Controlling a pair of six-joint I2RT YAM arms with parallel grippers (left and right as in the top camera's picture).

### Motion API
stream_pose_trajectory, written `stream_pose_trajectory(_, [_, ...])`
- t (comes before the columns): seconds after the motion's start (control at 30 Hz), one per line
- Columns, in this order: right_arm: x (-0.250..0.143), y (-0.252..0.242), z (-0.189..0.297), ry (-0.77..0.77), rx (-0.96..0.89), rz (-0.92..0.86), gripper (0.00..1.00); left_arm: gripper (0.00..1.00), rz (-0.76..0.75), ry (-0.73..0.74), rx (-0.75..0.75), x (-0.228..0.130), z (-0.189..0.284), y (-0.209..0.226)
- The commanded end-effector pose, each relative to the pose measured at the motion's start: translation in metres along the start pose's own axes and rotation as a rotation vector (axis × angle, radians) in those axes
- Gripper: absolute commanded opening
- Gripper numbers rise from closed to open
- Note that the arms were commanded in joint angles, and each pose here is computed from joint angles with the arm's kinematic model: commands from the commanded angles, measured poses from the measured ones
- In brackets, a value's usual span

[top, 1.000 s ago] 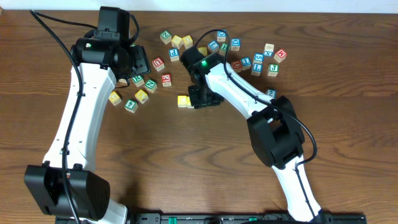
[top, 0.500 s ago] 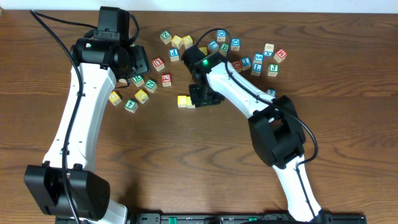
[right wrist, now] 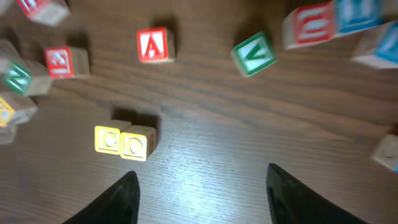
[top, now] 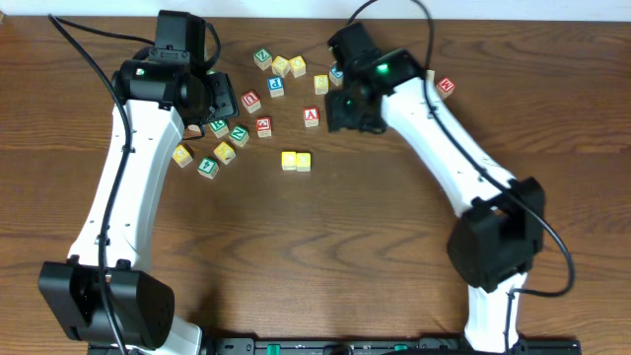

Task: Spell out CORL
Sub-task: 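Lift the right gripper and retract the right arm to the upper right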

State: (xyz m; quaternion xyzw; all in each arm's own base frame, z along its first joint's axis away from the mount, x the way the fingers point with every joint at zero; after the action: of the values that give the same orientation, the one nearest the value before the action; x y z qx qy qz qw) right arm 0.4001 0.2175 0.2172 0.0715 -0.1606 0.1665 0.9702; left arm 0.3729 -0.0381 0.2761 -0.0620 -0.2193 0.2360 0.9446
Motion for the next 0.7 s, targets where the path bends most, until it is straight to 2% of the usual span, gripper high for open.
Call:
stream_pose_trajectory(0.0, [0.005, -0.012, 0.026, -0.062, -0.007, -0.012, 0.62, 0.65, -0.029, -0.064, -0.020, 0.007, 0.022, -0.001])
stream_pose_trajectory(0.13, [0.007, -0.023, 0.042, -0.096, -0.012, -0.034, 0.65, 0.65, -0.038, -0.088, -0.017, 0.007, 0.031, 0.001])
stream_pose_trajectory(0.3, [0.007, -0.036, 0.045, -0.096, -0.022, -0.061, 0.73, 0.65, -0.039, -0.084, -0.014, 0.006, 0.032, 0.002])
stream_pose_trajectory(0.67, [0.006, -0.058, 0.046, -0.087, -0.041, -0.109, 0.73, 0.65, -0.040, -0.070, -0.006, 0.004, 0.030, 0.003])
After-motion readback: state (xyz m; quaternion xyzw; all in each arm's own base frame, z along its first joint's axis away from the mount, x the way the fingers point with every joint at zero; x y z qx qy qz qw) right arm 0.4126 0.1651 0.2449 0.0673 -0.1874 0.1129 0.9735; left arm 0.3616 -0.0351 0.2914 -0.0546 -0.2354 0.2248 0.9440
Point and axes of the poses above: each gripper's point midway between its finger pads, its own z axis back along the fingers, its own y axis along the line the jaws close on, x = y × z, the point moved 8 cm from there along z, back along the fingers, and after that the axes turned 14 degrees about z, right-handed, at the moved point
